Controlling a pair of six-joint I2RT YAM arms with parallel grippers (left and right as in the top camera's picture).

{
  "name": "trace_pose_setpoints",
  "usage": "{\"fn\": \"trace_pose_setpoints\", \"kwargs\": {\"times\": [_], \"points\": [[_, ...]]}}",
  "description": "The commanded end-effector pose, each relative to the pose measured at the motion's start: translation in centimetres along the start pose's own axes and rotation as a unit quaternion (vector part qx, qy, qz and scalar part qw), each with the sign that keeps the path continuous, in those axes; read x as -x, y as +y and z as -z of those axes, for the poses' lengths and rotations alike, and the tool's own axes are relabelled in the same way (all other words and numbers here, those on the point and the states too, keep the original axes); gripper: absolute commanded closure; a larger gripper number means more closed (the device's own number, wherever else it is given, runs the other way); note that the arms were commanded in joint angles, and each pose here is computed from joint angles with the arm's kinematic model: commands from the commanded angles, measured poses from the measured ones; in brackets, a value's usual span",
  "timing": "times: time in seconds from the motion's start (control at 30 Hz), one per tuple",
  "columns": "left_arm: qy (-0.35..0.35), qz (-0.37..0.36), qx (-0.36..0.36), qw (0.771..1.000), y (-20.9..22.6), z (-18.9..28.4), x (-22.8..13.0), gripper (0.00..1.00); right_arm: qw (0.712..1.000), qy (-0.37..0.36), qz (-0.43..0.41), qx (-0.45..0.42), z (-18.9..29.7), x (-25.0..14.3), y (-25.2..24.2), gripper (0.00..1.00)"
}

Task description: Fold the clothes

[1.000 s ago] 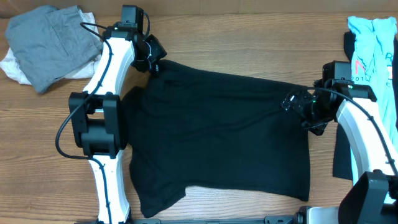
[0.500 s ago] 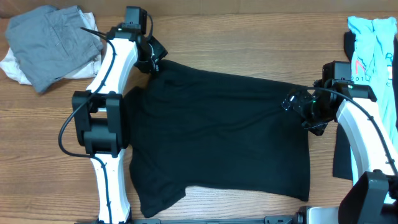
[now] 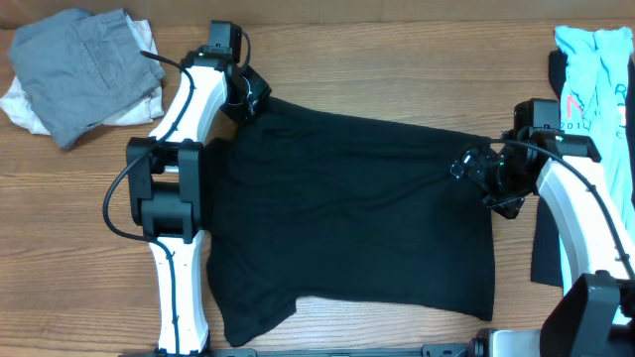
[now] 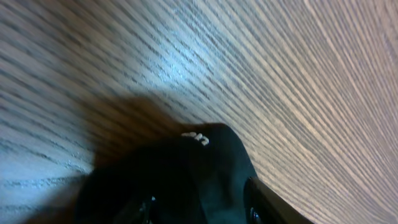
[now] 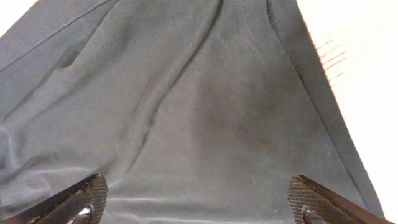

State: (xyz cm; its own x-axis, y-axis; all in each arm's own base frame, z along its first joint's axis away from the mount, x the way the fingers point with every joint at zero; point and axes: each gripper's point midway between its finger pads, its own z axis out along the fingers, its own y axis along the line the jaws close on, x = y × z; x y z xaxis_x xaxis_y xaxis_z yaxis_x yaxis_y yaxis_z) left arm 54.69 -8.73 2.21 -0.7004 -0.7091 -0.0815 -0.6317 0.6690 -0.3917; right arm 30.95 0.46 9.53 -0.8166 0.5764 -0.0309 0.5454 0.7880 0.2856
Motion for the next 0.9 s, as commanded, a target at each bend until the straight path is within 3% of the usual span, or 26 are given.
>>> {"fn": "trace_pose_setpoints", "kwargs": {"times": [0.0, 0.43, 0.63, 0.87], "points": [[-0.015, -0.011, -0.004, 1.0, -0.1, 0.1, 1.3, 0.5, 1.0, -0.022, 0.01, -0.003, 0.8, 0.7, 0.3, 0.03], [-0.026, -0.02, -0.017, 0.999, -0.7, 0.1, 1.9, 0.71, 1.0, -0.023, 0.01, -0.002, 0.8, 0.8, 0.3, 0.03], [-0.026, -0.02, -0.017, 0.999, -0.7, 0.1, 1.8, 0.95, 1.0, -0.023, 0.01, -0.002, 0.8, 0.8, 0.3, 0.03], [-0.004, -0.017, -0.041, 0.999, -1.3, 0.4, 1.5, 0.96, 1.0, -0.028, 0.01, -0.006, 0.8, 1.0, 0.2, 0.03]]}}
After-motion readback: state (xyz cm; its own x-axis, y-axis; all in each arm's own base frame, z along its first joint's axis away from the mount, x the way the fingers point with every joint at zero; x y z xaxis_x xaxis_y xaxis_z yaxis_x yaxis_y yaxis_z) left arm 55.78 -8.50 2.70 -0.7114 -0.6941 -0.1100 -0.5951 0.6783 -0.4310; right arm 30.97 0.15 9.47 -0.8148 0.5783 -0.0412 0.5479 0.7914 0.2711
